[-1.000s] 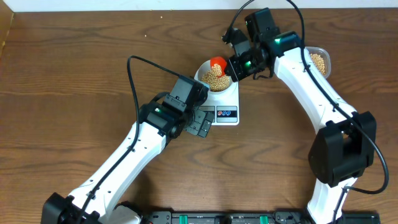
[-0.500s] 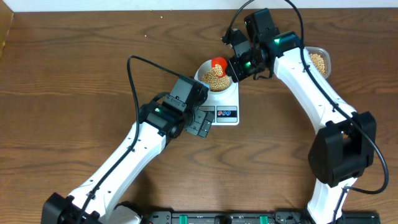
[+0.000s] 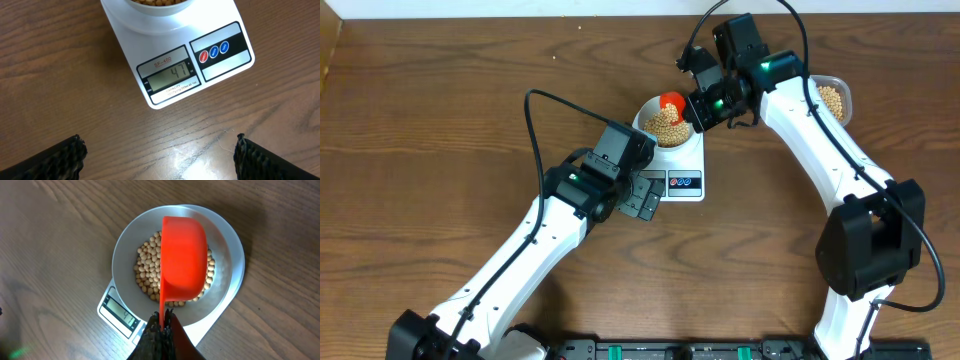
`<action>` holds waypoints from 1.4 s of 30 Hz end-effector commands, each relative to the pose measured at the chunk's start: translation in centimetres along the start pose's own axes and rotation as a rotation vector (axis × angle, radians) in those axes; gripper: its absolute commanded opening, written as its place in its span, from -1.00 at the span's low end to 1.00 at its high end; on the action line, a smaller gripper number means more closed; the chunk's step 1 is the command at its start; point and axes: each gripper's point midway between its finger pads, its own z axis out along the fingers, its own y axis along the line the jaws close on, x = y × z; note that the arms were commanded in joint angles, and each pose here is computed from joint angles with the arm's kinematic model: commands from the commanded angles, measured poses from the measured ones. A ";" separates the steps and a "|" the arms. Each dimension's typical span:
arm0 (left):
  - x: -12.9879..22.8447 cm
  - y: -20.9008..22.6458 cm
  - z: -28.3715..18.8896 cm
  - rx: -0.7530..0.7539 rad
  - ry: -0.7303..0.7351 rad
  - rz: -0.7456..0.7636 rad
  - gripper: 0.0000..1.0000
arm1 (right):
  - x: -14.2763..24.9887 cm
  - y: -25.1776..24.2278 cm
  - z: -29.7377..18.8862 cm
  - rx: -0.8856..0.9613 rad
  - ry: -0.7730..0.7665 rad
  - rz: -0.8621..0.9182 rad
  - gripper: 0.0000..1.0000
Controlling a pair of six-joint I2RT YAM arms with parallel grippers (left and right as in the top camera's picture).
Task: Scoop item into bowl and weigh 50g on scale
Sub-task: 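Tilt the scoop to pour soybeans into the grey bowl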
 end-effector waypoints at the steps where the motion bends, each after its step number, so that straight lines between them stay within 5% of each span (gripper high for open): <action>1: 0.4 0.2 0.4 -0.005 0.017 -0.007 0.93 | -1.4 0.8 -1.9 0.005 -0.052 -0.064 -0.97; 42: 0.4 0.2 0.4 -0.005 0.017 -0.007 0.93 | -1.3 0.6 -2.0 0.023 -0.047 -0.189 -0.97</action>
